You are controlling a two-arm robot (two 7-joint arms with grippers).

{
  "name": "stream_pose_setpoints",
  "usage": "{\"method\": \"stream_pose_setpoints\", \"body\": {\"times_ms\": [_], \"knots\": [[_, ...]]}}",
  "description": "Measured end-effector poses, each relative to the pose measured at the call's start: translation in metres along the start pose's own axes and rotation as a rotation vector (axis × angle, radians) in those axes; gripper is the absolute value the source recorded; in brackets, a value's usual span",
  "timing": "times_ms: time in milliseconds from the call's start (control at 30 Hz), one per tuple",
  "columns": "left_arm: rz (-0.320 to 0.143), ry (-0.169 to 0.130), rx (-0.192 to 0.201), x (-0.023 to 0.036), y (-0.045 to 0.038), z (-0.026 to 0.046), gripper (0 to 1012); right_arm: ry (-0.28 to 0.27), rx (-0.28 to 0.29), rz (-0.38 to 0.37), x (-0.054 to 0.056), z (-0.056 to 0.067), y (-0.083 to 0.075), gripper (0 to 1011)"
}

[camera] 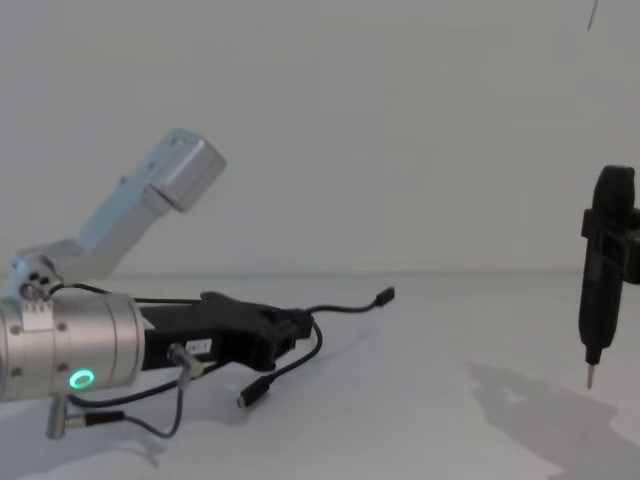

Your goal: Pick up the data cable with the one hand.

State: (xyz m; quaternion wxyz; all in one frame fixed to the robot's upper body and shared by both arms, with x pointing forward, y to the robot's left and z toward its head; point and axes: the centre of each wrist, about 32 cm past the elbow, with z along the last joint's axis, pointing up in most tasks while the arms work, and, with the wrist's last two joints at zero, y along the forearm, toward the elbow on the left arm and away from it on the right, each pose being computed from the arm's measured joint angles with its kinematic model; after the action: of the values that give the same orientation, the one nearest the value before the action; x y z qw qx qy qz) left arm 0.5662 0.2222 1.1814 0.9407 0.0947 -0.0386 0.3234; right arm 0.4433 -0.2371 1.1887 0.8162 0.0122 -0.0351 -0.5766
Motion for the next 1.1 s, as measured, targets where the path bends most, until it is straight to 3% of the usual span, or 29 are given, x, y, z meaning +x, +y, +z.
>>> {"method": "stream_pose_setpoints", "body": {"times_ms": [233, 367, 700, 1100], "knots": [[-0.021, -0.003, -0.032, 0.0025, 0.0124, 0.0083, 44, 0.0, 0.0, 0.0, 0.0, 0.0, 0.0, 279], [-0.056, -0.003, -0.045, 0.004, 0.0251, 0.014, 44, 0.0, 0.0, 0.0, 0.0, 0.0, 0.0, 279], [-0.146, -0.011, -0.051, 0.0032, 0.048, 0.0248, 44, 0.0, 0.0, 0.0, 0.0, 0.0, 0.0, 279], [-0.211, -0.018, -0.052, 0.0011, 0.0628, 0.0338, 44, 0.004, 0.007, 0.0, -0.001, 0.001, 0.0, 279]]}}
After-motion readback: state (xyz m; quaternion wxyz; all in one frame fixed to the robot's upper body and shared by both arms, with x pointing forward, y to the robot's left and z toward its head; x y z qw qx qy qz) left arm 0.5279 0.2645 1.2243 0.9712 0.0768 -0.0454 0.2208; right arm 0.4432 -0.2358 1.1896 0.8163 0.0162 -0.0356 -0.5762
